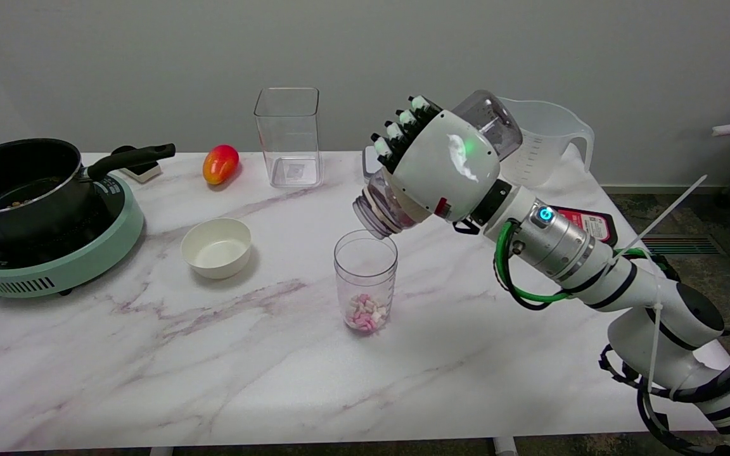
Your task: Pour the contents of the bottle into the measuring cup.
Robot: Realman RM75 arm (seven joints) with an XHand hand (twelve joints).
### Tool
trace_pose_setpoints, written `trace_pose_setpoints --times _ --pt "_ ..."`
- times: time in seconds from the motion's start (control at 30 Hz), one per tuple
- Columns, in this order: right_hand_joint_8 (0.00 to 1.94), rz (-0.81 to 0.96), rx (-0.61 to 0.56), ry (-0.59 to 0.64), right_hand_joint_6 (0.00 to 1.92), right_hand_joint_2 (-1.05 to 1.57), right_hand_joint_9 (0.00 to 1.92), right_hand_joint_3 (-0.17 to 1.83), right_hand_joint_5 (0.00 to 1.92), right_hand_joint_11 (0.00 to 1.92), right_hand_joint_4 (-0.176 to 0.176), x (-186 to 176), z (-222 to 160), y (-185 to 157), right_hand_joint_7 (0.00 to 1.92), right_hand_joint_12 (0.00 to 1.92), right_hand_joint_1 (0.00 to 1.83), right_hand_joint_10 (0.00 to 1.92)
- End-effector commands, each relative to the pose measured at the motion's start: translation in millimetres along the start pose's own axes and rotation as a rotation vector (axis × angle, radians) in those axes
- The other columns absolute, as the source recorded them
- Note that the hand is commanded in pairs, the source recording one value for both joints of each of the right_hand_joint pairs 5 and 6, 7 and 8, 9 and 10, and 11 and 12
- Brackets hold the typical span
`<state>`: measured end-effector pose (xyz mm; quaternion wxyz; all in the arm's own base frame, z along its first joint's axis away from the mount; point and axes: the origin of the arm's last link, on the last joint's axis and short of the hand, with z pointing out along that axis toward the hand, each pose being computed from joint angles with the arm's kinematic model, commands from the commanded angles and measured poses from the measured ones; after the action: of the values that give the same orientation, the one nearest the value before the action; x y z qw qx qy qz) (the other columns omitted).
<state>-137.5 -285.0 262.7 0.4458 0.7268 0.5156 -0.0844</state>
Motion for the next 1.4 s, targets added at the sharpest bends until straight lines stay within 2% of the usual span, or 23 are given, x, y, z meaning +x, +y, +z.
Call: trace_pose_setpoints --times 0.03,1.0,1.4 --pt "1.92 0.005 0.005 -0.001 1.92 1.57 1.60 0.20 1.92 1.40 0.000 0 1 0 1.92 1.40 1.28 1.60" --pt "1.92 -0.026 0.001 0.084 1.92 1.57 1.62 0.20 1.92 1.40 0.000 11 4 9 1.92 1.40 1.28 1.62" --pt "1.92 -0.007 0.028 0.056 1.92 1.57 1.62 0.20 1.92 1.40 0.000 7 2 0 1.92 1.40 1.28 1.62"
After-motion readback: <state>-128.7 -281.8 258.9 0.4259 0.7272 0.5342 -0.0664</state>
